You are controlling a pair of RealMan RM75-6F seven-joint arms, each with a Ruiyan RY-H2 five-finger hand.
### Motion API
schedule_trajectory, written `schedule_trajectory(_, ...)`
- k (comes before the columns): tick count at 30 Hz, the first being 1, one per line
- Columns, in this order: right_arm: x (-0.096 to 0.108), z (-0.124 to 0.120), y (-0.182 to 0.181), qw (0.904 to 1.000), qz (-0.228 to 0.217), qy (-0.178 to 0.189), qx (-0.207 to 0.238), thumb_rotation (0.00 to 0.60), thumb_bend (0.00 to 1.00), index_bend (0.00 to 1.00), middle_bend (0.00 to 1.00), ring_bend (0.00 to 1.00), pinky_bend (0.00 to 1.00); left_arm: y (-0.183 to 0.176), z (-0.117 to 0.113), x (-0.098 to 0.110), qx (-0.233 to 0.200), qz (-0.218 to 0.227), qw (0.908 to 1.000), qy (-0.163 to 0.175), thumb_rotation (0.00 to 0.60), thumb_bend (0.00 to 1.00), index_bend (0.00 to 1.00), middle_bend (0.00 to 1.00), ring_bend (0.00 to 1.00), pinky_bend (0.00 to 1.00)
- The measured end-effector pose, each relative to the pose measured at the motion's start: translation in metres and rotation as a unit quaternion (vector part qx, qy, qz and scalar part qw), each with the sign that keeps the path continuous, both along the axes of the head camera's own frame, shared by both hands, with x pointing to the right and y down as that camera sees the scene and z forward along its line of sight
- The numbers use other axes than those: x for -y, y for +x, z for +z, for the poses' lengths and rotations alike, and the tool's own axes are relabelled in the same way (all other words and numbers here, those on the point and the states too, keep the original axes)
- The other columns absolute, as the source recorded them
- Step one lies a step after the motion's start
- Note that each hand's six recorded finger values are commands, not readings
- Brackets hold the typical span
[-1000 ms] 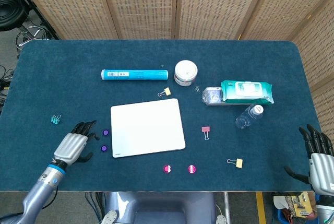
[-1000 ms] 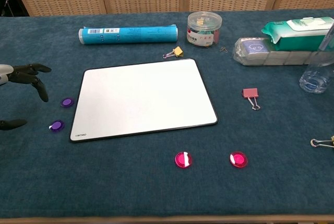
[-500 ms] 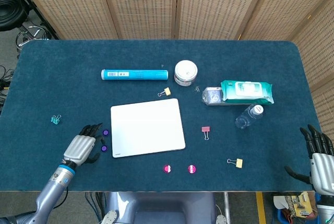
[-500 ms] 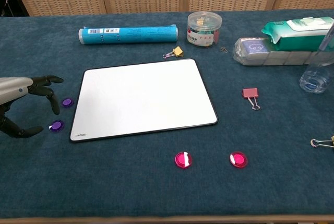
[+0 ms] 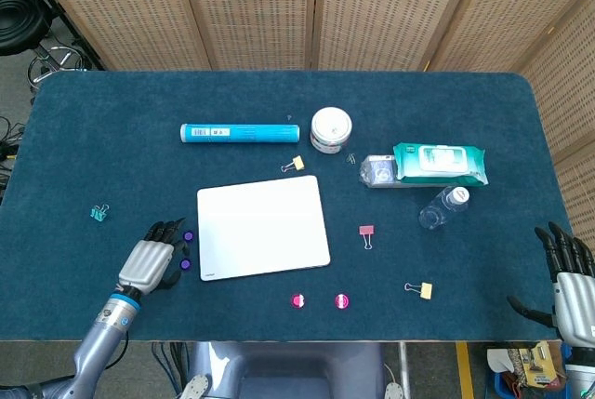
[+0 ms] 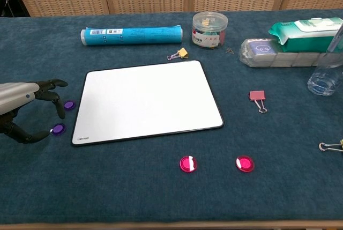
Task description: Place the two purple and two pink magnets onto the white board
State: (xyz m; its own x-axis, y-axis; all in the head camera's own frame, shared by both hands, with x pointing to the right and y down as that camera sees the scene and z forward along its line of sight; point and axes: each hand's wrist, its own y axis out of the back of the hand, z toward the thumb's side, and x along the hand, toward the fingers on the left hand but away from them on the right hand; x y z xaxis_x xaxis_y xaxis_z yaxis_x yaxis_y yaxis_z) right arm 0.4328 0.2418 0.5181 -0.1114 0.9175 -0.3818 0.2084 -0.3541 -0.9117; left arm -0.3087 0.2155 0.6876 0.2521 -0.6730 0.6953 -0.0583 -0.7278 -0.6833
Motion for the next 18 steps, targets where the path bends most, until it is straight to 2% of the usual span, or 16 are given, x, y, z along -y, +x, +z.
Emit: schedule_trajectory(18,0.0008,-0.0012,0.0028,1.0,0.005,0.0,0.003,0.6,0.0,0.0,0.0,0.0,0.0,0.0044,0.0098,-0.005,0.001,0.003,1.0,0.001,0.6,0.36,0.42,0.0,0.0,0.0)
